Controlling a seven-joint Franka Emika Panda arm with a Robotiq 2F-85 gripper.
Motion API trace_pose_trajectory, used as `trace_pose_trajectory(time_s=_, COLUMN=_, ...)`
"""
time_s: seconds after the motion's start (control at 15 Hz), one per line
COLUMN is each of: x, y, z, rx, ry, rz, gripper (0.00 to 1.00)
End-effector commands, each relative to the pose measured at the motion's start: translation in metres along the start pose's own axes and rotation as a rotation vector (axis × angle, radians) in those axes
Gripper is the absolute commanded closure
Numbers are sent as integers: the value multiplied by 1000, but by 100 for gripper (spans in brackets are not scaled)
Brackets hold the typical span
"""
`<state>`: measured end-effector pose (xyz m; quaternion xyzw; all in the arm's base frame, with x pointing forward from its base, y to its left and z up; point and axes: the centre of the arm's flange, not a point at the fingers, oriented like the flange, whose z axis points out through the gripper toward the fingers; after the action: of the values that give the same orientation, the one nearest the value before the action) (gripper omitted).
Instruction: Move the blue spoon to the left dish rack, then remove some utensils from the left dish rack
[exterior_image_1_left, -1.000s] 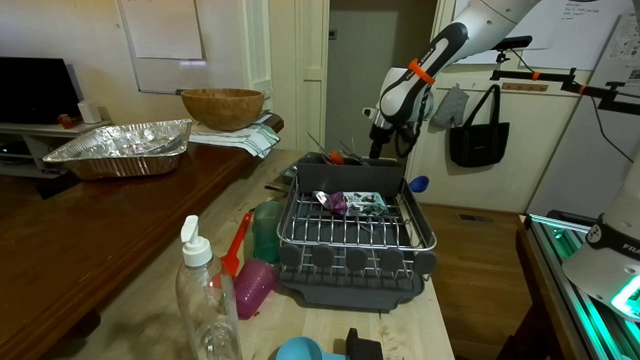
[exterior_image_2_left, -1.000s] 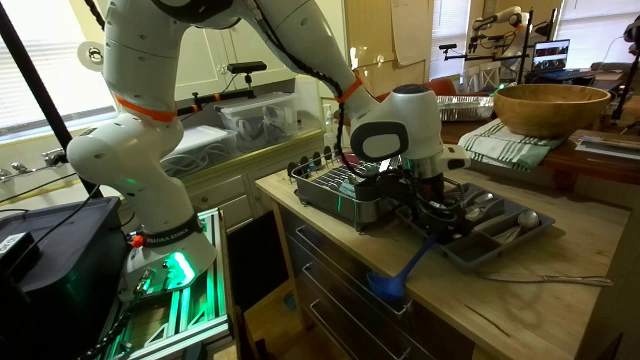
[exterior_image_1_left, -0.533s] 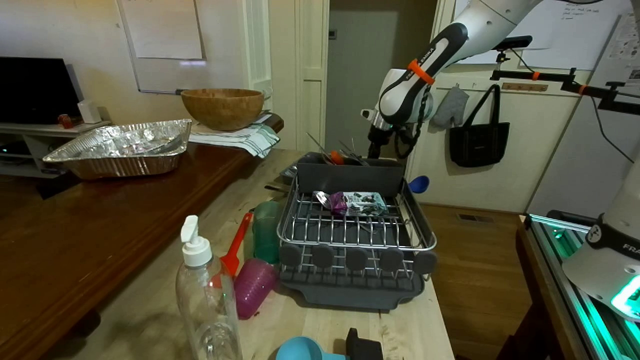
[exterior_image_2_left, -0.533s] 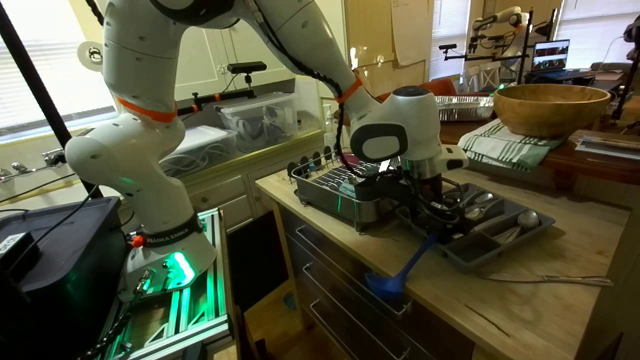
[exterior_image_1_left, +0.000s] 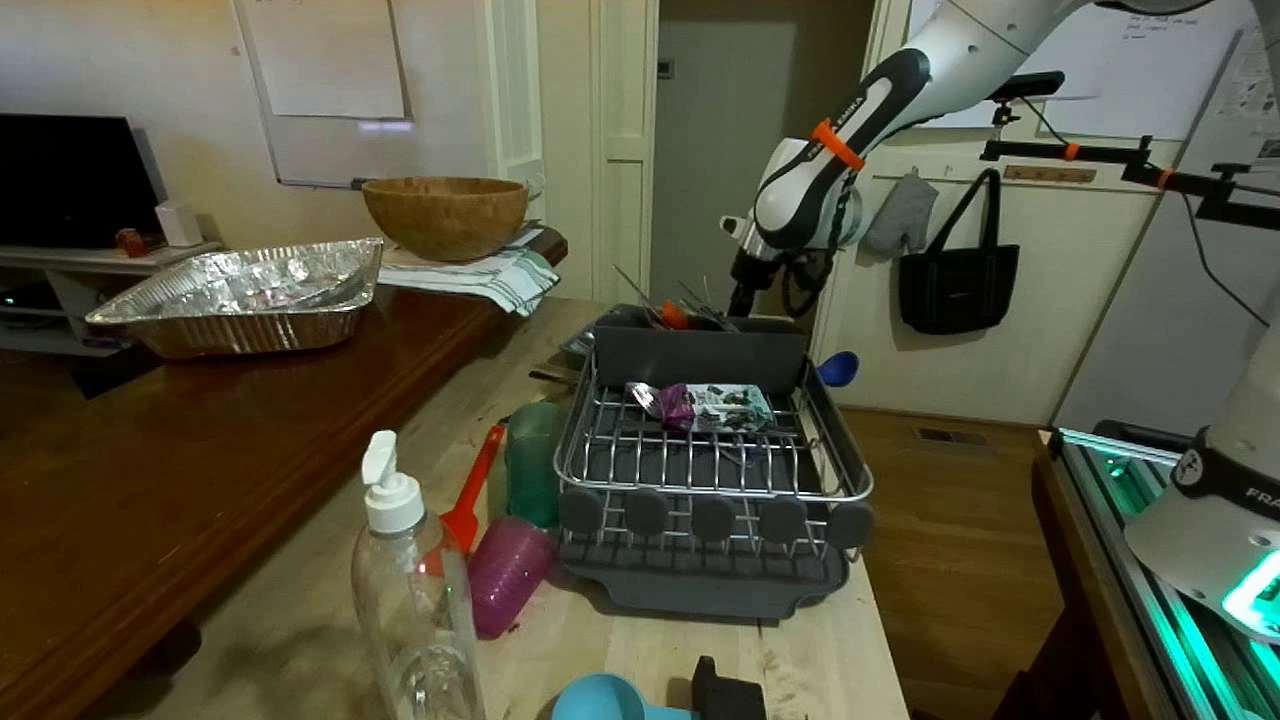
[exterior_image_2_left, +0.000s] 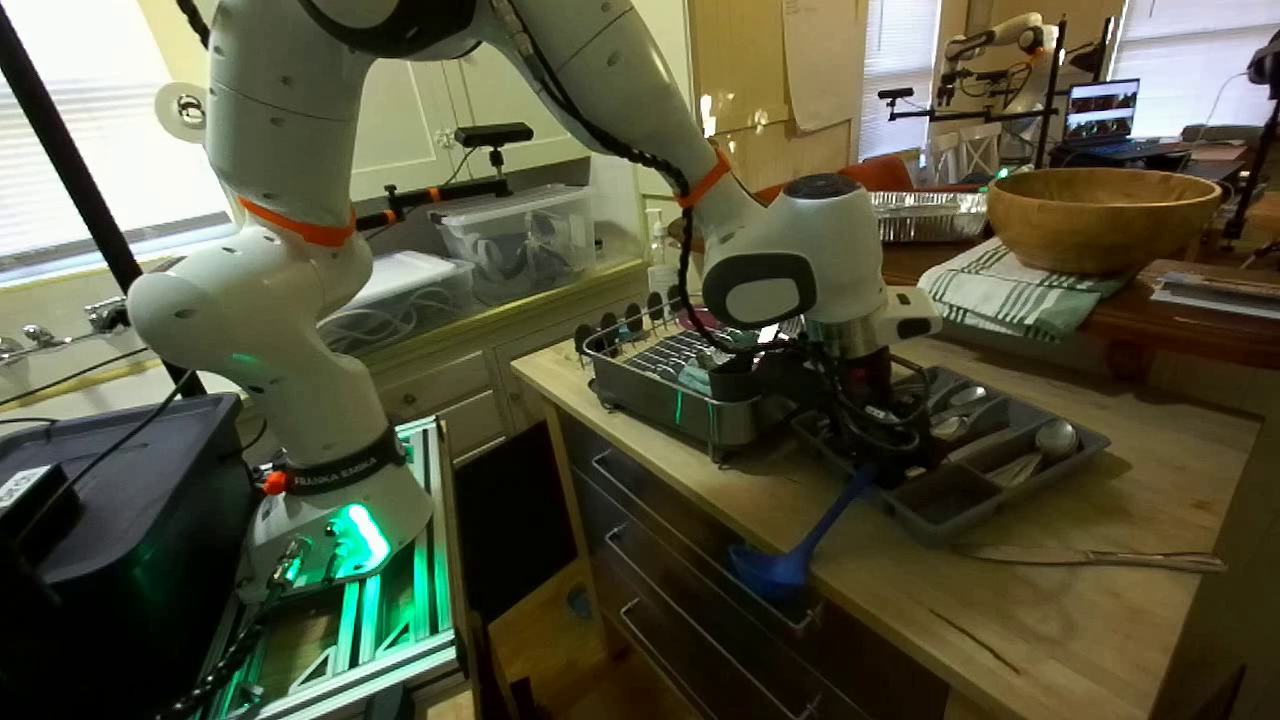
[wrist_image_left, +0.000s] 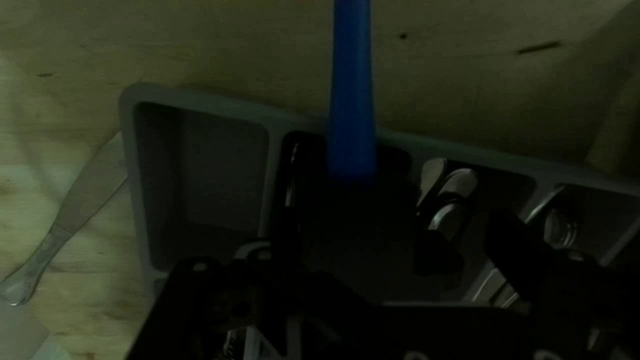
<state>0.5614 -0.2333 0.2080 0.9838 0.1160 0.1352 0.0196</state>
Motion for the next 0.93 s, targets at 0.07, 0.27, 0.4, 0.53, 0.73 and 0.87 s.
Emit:
trace_pose_trajectory(time_s=0.07, x=0, y=4, z=4, rx=-33, ry=58, rz=-16, gripper=45)
trace_pose_trajectory(time_s=0.27, x=-1, y=8, z=5, rx=-51, ry=66, rz=-15, gripper=67)
trace_pose_trajectory(time_s=0.4, x=-1, y=8, z=6, rx=-55, ry=56, rz=2, gripper=74)
trace_pose_trajectory(time_s=0.53, x=-1, y=7, z=3, rx=-53, ry=20, rz=10, gripper=74)
trace_pose_trajectory(time_s=0.73, x=-10, y=3, z=-29, rx=-50, ry=-16, rz=-18, gripper=74)
trace_pose_trajectory(time_s=0.87, x=-12, y=4, z=-50, rx=-34, ry=-45, rz=-45, gripper=74)
